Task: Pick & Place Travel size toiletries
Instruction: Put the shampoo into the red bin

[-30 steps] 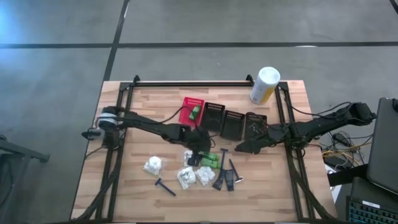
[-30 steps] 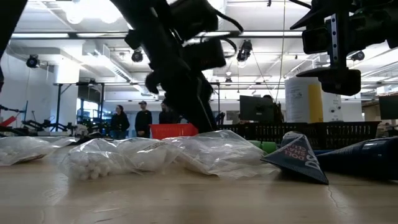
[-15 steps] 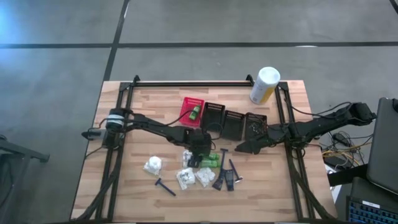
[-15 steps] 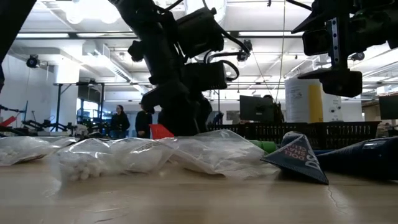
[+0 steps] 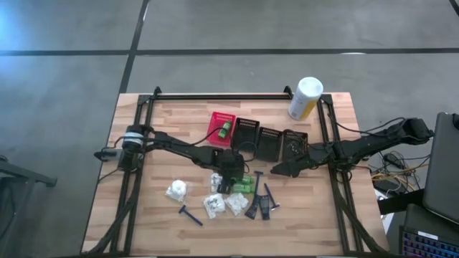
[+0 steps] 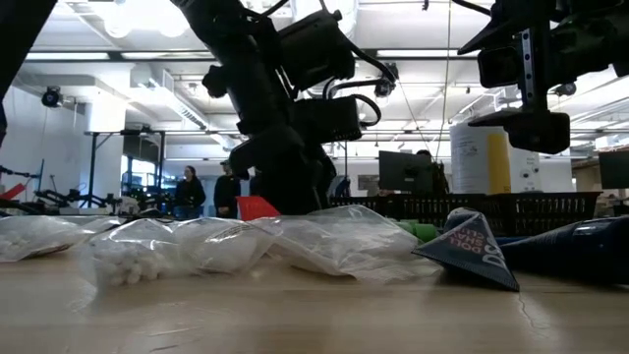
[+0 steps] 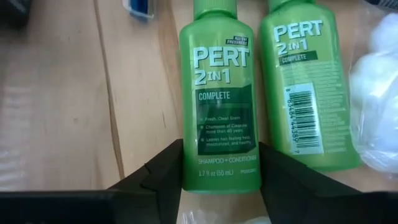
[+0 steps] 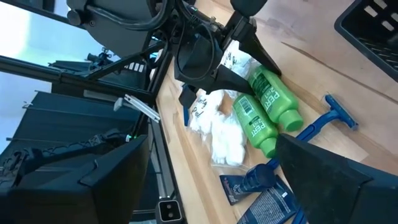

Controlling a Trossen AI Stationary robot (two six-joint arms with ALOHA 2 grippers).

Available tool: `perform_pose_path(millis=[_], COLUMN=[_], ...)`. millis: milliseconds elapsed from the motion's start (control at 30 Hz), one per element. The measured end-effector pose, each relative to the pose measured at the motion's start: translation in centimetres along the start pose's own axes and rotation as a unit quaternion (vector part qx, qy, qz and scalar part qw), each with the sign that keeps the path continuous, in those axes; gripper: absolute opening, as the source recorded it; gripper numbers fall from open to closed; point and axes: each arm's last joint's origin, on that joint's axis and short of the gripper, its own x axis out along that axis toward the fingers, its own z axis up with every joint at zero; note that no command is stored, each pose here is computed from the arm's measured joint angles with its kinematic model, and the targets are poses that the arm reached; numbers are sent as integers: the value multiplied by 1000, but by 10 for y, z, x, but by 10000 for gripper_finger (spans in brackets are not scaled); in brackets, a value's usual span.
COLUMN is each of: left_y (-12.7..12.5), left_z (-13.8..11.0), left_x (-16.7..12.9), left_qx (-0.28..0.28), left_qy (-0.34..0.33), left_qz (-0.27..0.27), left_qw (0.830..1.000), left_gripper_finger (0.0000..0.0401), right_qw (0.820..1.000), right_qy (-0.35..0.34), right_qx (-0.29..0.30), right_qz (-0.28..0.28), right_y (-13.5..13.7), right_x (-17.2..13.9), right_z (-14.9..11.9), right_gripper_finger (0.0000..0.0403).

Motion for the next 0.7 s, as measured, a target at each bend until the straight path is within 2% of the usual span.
perform_pose_path(millis=[133,333,467,500,567,700], left_y=[-2,-3,-2,-2,3,21], left_z=[1,4,2,2,-1,-10], left_x=[-13,-50,-84,-93,-108,-129], left_qx=[-30,-79,-163,-196,-280,-437], left_qy=[6,8,3,-3,-23,-89], left_qz=[7,43,87,104,146,195], left_qw=[999,996,983,975,949,873], left_gripper_finger=[171,170,170,170,172,172], right_qw=[1000,1000,1000,1000,1000,999], right_qy=[0,-2,-4,-4,-13,-36], right_qx=[0,0,3,3,4,5], right_qz=[0,2,3,4,1,-6], right_y=[0,1,1,1,1,0], right_x=[0,0,0,0,0,0], right_z=[0,0,0,0,1,2], right_gripper_finger=[333,338,349,351,354,348])
